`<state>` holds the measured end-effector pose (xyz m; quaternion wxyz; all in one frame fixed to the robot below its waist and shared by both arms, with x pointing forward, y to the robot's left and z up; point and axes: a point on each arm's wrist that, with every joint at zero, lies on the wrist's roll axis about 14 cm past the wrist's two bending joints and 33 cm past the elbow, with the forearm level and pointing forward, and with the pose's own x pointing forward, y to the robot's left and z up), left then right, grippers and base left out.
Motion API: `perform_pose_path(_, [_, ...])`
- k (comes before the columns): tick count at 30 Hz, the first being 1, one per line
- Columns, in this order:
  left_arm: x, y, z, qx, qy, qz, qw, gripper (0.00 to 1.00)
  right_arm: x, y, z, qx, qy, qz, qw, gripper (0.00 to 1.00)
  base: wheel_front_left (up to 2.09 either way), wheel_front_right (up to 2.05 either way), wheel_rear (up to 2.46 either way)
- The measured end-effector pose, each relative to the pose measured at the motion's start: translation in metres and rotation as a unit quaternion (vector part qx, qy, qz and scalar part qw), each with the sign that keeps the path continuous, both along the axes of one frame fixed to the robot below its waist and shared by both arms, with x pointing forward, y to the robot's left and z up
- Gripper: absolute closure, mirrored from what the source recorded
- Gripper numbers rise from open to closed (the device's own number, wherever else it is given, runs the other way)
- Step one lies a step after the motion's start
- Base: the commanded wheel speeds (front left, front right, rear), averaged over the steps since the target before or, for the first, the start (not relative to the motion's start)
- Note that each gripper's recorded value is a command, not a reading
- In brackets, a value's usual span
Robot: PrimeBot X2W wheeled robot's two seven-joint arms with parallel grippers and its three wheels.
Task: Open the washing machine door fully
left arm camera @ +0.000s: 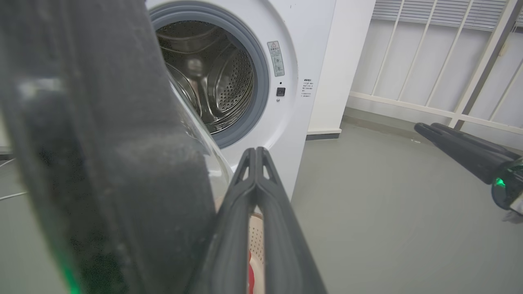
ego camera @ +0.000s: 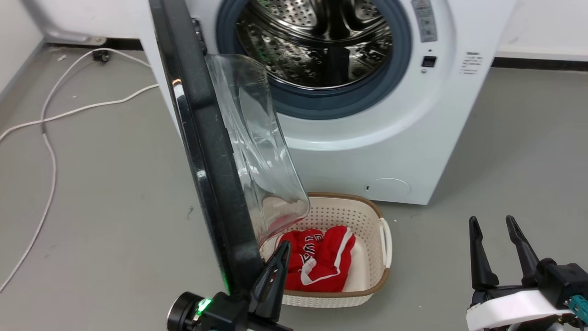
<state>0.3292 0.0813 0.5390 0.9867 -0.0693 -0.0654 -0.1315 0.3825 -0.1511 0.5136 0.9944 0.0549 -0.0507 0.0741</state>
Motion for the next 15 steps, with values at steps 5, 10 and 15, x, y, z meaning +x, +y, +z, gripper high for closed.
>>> perform_pose_path(5, [-0.011,0.031,-0.001,0.001,0.01,0.055,0.998,1.0,0.01,0.02,0.001,-0.001,0.0,0.029,1.0,0.0,0.0,0.0,0.0])
perform_pose_path(10, [-0.023,0.063,-0.001,0.005,0.014,0.114,0.993,1.0,0.018,0.044,0.002,0.0,-0.002,0.063,0.998,0.0,0.0,0.0,0.0])
perform_pose_path(15, [-0.037,0.098,-0.001,0.008,0.016,0.175,0.984,1.0,0.024,0.069,0.003,0.002,-0.002,0.097,0.995,0.0,0.0,0.0,0.0])
